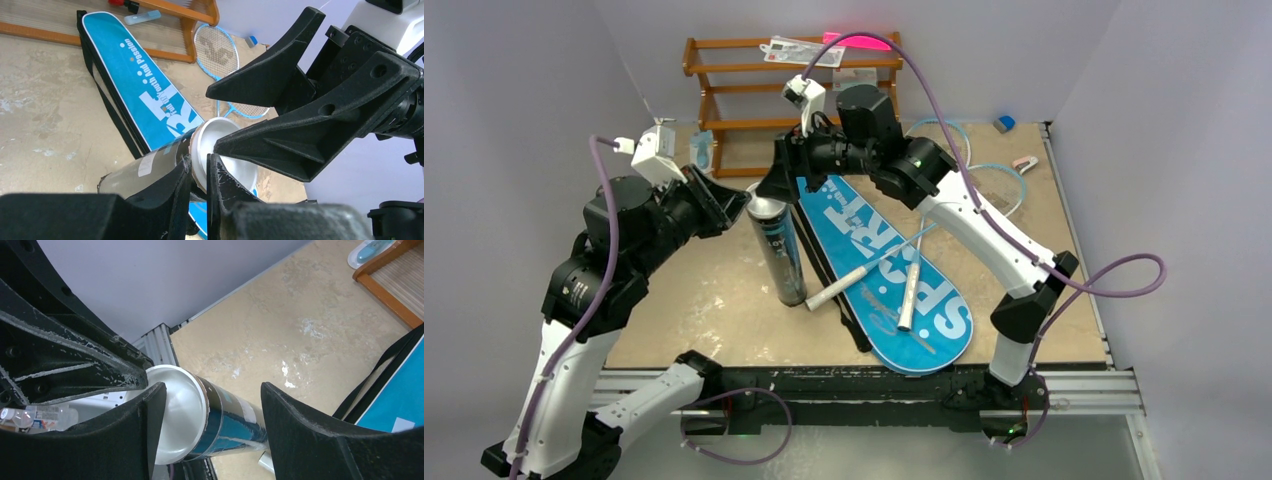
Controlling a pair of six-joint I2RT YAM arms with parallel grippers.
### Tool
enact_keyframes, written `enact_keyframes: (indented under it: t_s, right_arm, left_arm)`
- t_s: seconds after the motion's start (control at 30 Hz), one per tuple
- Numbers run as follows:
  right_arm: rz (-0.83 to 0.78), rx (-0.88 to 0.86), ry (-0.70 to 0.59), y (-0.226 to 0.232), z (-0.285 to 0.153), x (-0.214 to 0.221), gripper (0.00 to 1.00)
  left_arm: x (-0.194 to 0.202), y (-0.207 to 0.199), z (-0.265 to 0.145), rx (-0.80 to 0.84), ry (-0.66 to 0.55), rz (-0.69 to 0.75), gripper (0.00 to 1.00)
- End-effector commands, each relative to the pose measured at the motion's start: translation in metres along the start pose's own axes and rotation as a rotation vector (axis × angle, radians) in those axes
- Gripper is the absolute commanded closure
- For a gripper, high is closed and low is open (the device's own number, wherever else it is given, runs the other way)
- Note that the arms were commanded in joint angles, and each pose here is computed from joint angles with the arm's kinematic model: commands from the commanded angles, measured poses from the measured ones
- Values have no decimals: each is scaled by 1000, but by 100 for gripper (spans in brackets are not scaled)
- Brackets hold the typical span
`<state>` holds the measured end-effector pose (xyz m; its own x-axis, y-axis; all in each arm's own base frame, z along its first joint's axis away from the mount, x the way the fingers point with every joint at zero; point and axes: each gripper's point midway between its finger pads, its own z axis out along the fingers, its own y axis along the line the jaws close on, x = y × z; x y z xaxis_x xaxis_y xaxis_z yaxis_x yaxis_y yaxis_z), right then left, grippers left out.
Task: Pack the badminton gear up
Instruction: Close the lid on the shuttle tube.
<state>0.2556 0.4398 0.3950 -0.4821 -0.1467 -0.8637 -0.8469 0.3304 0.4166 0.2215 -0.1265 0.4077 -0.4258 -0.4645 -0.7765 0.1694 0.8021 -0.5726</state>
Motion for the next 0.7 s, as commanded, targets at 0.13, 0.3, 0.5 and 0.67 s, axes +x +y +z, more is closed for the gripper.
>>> enact_keyframes:
  t_s: [0.13, 0.3, 0.5, 0.67]
  right_arm:
    - [-15, 59, 80, -12, -12, 27, 30]
    - [-11, 71, 108, -15, -11, 34, 30]
    - [-4, 76, 149, -21, -7, 46, 30]
    - [6, 86, 175, -25, -6, 55, 30]
  left_arm:
    - [41, 27, 11, -95, 170, 62, 87]
    - [52, 41, 12, -158, 234, 95, 87]
    - [63, 52, 9, -205, 290, 118, 85]
    - [71, 62, 6, -241, 328, 135, 81]
